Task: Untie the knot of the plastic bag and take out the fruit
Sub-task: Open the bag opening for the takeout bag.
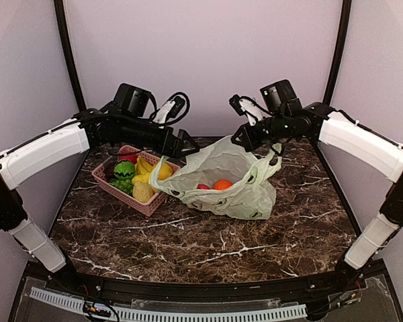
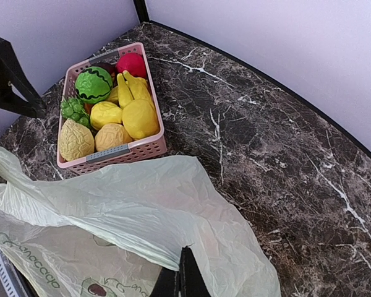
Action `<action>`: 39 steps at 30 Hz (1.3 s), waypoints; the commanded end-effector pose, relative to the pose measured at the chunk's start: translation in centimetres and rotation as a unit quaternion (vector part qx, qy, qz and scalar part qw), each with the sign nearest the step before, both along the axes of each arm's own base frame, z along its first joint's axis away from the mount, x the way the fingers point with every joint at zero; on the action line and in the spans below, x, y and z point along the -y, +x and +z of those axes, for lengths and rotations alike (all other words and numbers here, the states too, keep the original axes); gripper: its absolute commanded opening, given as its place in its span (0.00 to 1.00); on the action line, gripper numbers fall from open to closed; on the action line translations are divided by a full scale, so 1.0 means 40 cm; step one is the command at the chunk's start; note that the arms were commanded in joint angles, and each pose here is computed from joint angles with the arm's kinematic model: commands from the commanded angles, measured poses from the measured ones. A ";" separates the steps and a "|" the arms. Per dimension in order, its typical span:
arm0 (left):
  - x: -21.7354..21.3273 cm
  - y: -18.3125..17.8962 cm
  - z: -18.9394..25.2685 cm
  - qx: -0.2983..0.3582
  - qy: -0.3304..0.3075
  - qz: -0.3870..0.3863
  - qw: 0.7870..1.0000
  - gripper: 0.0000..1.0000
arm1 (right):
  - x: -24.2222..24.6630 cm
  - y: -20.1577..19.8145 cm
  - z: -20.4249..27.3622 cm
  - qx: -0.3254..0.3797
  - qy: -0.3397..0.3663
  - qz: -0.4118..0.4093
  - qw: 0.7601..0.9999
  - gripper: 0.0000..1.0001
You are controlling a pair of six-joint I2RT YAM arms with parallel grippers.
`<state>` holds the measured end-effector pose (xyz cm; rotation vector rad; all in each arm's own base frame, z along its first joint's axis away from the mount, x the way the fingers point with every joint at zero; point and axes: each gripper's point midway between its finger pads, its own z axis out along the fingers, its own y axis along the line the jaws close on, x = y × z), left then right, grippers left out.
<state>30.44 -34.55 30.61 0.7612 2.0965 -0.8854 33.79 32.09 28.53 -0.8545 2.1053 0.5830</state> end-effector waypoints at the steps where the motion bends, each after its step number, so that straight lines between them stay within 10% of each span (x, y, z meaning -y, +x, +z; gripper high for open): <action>1: 0.007 -0.001 -0.030 -0.011 0.047 -0.019 0.999 0.96 | -0.022 -0.004 0.000 0.008 0.002 0.013 1.000 0.00; 11: 0.045 -0.019 -0.081 -0.040 0.061 -0.056 0.996 0.97 | -0.021 0.000 -0.011 0.008 -0.005 0.013 1.000 0.00; 29: 0.048 -0.042 -0.071 -0.024 0.053 -0.065 0.996 0.01 | -0.016 0.003 -0.020 0.004 -0.007 0.002 1.000 0.00; 35: 0.034 -0.041 -0.051 -0.014 0.039 -0.045 0.998 0.01 | -0.007 -0.046 0.042 0.009 0.027 -0.006 1.000 0.62; 39: 0.028 -0.040 -0.045 -0.015 0.034 -0.035 0.999 0.01 | -0.016 -0.111 0.083 0.019 0.060 0.000 0.998 0.76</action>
